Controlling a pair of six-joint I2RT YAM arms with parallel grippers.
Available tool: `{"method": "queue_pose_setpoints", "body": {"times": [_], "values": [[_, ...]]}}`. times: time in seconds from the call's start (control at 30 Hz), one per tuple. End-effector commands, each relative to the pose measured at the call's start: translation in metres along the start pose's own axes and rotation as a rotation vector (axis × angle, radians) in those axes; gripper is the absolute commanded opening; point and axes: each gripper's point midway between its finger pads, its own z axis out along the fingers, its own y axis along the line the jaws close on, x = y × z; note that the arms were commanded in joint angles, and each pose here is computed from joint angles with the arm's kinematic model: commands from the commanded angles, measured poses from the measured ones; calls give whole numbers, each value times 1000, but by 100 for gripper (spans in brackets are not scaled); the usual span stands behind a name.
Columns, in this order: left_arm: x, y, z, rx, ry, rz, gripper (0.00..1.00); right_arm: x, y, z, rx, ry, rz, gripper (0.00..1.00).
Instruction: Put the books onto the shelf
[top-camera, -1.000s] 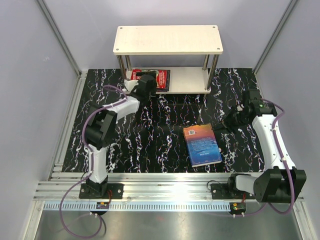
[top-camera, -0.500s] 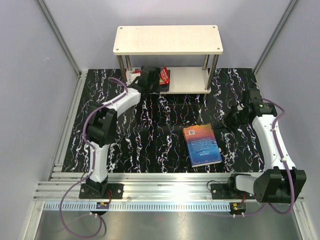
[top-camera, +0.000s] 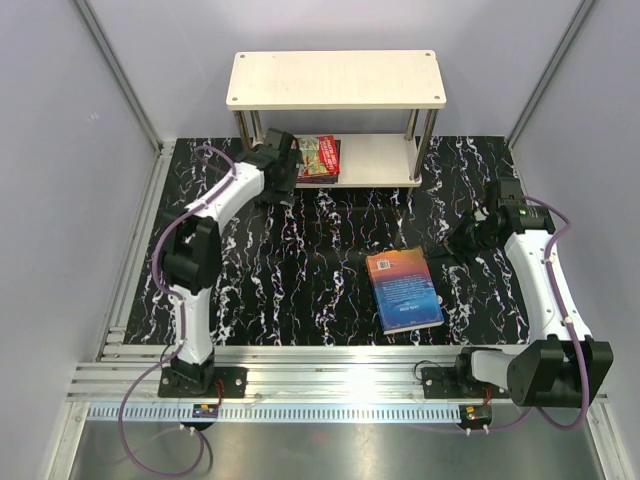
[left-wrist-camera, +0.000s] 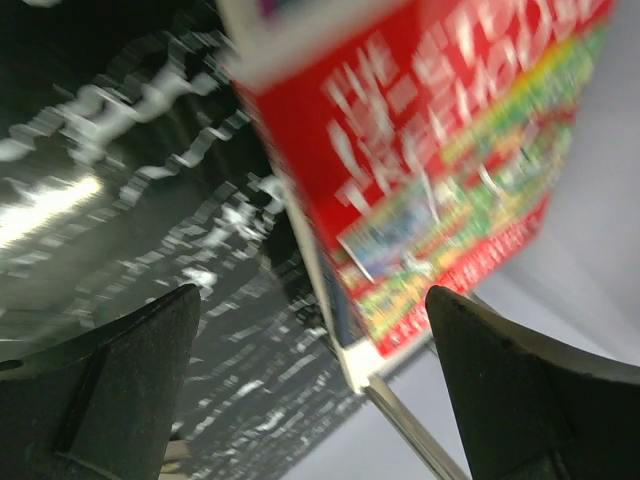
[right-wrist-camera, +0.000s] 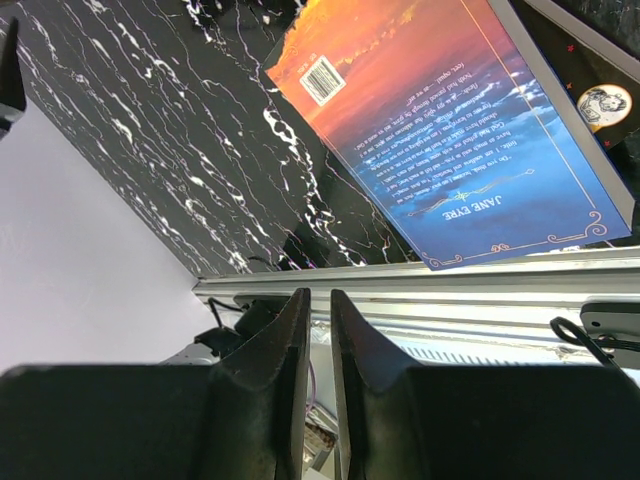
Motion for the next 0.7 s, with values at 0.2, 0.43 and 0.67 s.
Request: {"method": "queue_pose_setpoints", "body": {"times": [0.2,0.43,0.67], "values": [[9,-3,-86,201,115,466,99,-11,-16,17,81,4,-63,21],[115,99,-95,271,478,882,99,-32,-70,48,323,16,-57,34],[216,183,-115,229,761,1120,99,-53,-99,80,383,37,-38,87]]}}
